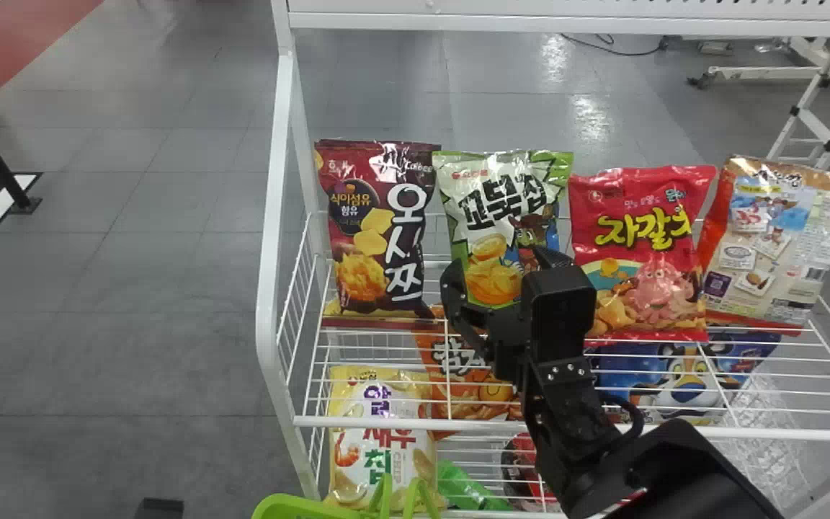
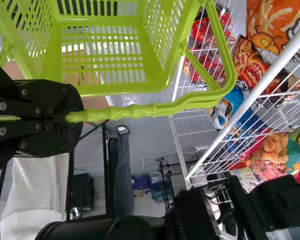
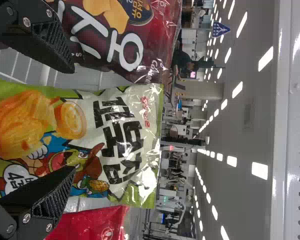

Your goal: Hold basket handle with left hand then pick Gkobukchip with right hand and place into basket

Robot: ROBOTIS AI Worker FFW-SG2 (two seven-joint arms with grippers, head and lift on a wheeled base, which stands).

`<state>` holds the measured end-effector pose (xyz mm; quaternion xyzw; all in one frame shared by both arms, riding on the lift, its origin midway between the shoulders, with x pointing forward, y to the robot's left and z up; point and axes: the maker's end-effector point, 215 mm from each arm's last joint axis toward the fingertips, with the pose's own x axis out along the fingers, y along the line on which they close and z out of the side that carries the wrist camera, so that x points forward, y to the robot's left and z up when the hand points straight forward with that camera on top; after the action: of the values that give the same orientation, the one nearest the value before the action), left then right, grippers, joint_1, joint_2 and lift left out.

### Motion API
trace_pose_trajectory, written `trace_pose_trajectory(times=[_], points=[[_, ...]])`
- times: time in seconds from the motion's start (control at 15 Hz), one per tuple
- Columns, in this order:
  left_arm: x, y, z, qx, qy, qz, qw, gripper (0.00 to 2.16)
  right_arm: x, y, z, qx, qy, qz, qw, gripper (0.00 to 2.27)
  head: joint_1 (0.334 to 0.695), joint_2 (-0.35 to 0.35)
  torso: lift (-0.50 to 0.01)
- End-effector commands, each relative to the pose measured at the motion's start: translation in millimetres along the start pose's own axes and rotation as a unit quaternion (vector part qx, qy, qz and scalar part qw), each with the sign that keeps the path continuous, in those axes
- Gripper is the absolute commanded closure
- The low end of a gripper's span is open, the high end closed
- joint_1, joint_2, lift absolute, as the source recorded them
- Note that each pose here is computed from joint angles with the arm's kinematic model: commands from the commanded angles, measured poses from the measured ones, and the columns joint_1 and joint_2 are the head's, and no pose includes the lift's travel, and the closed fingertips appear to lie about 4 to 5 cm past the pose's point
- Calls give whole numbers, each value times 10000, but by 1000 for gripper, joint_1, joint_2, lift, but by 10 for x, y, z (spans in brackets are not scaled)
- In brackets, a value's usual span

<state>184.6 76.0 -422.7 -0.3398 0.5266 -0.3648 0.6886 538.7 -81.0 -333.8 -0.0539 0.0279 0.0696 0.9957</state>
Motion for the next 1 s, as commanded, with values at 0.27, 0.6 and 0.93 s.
trace_pose_trajectory(times=[0.27,0.6,0.93], points=[[-20,14,-7,65,59,39,10000,1706,153,-95,8,-62,47,-157,9998,127,695,-13,-32],[2,11,-3,124,109,62,9998,1706,240,-244,-154,-177,324,-274,9989,127,695,-26,-32],[25,33,-28,110,146,92,9998,1706,324,-284,-248,-225,482,-249,9983,211,695,-46,-32]])
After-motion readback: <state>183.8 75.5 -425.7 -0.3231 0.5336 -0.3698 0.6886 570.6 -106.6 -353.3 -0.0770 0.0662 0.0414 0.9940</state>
